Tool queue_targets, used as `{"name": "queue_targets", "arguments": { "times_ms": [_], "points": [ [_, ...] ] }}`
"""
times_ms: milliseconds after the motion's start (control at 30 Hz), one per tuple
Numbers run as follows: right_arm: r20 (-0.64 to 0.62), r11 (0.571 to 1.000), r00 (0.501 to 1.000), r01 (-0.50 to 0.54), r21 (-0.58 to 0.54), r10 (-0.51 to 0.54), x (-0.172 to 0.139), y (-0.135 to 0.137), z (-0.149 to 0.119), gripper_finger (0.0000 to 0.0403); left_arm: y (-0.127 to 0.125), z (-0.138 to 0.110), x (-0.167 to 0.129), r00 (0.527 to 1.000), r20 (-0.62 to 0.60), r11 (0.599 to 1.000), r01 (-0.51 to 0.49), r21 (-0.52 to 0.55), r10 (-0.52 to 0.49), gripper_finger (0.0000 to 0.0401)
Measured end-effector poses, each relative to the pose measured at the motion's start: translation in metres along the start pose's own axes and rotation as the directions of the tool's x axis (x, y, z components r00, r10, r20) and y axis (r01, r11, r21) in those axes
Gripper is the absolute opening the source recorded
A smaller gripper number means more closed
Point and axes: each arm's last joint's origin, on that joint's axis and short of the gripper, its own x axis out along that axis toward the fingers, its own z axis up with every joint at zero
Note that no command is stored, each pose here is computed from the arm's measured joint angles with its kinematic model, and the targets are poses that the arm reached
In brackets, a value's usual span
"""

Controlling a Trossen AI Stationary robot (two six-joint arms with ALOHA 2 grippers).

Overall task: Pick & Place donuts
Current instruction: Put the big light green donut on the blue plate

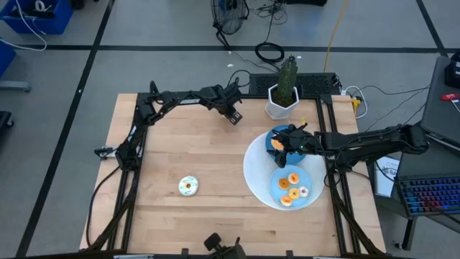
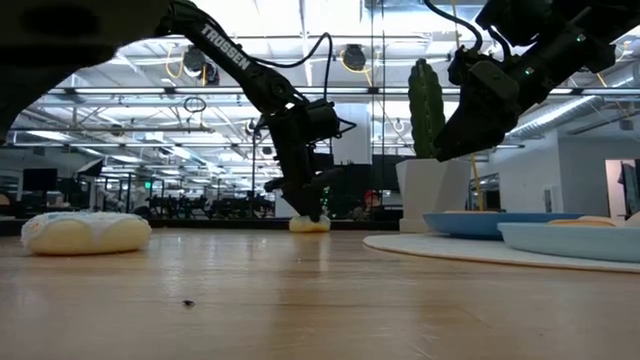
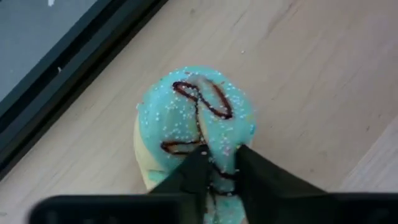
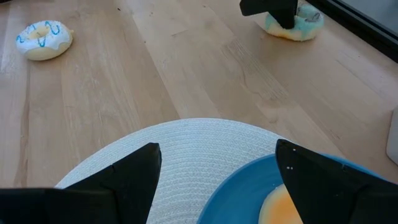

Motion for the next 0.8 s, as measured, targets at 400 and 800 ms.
{"name": "queue_targets", "arguments": {
  "times_ms": [400,800],
  "points": [
    [0.013,1.0,1.0,-0.004,0.002,0.004,0.0,0.0,0.001,0.0299,-0.017,0.003,-0.031,0.999,0.039,0.989,0.022,0.148,-0.028,0.0012],
    [0.104,0.99,0.994,-0.014,-0.139,0.029,-0.001,0.003,0.01,0.0297,-0.114,-0.021,-0.139,0.968,0.243,0.776,-0.105,0.621,-0.064,0.0009]
  ]
}}
